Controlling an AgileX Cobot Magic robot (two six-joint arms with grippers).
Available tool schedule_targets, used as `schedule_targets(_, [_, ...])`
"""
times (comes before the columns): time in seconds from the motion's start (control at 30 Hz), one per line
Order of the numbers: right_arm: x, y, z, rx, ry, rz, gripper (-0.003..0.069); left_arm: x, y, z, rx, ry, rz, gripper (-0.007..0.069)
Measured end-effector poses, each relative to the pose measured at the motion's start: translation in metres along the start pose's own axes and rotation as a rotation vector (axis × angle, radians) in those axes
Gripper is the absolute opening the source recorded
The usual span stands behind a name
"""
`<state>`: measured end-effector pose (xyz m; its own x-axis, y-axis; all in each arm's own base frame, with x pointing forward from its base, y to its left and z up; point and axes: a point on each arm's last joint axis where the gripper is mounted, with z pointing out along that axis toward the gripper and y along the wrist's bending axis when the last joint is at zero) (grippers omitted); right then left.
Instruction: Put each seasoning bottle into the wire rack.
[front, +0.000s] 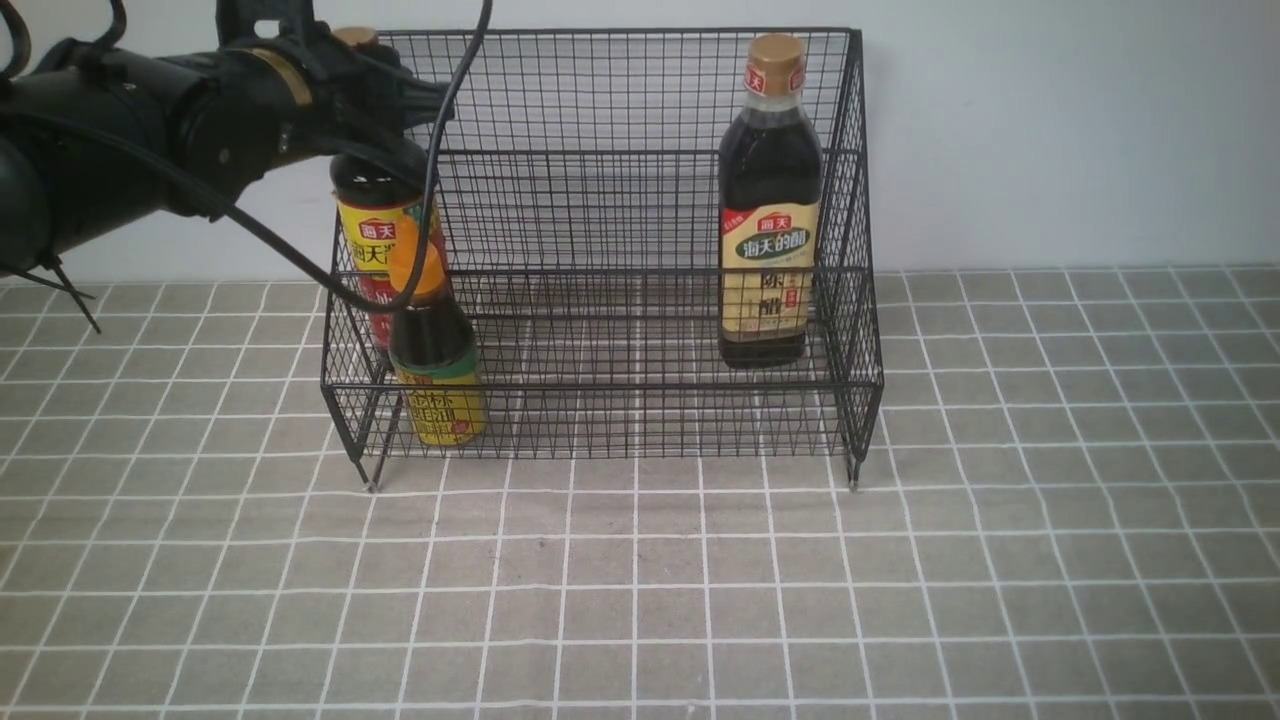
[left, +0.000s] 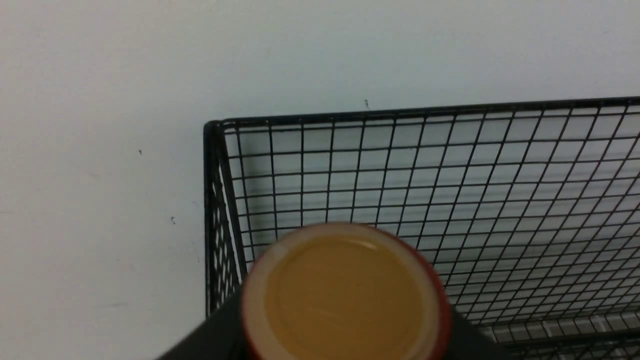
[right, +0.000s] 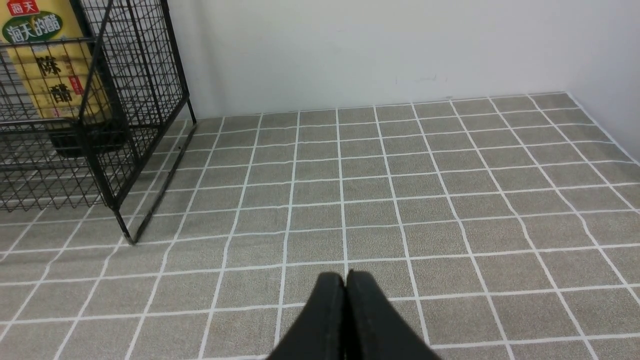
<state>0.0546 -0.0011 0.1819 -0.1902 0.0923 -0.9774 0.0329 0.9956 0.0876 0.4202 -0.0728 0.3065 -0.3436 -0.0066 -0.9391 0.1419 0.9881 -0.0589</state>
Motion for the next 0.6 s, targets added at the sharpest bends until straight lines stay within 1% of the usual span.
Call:
schedule_targets(0.07, [0.000,0.000,0.000,0.000,0.000,0.000,-0.0012,-0.001,0.000,-0.001,0.000,-0.002,0.000,0.0354])
schedule_targets(0.1, [0.000,0.000,0.000,0.000,0.000,0.000,-0.0012,-0.002,0.000,-0.003,-0.002,-0.001,0.000,0.0400])
schedule_targets(0.13, [0.000,0.000,0.000,0.000,0.000,0.000,-0.0012,-0.002,0.000,-0.003,-0.002,-0.001,0.001,0.0413])
schedule_targets(0.17, [0.000,0.000,0.000,0.000,0.000,0.000,-0.0012,-0.004,0.000,-0.006,-0.004,0.000,0.001,0.0459])
schedule_targets(0.3, [0.000,0.000,0.000,0.000,0.000,0.000,-0.0012,-0.015,0.000,-0.019,-0.007,-0.021,0.000,0.0517])
schedule_targets(0.47, [0.000,0.000,0.000,0.000,0.000,0.000,-0.0012,-0.024,0.000,-0.031,-0.010,-0.036,0.000,0.0521])
schedule_targets(0.6, [0.000,0.000,0.000,0.000,0.000,0.000,-0.0012,-0.038,0.000,-0.052,-0.020,-0.050,-0.001,0.0521])
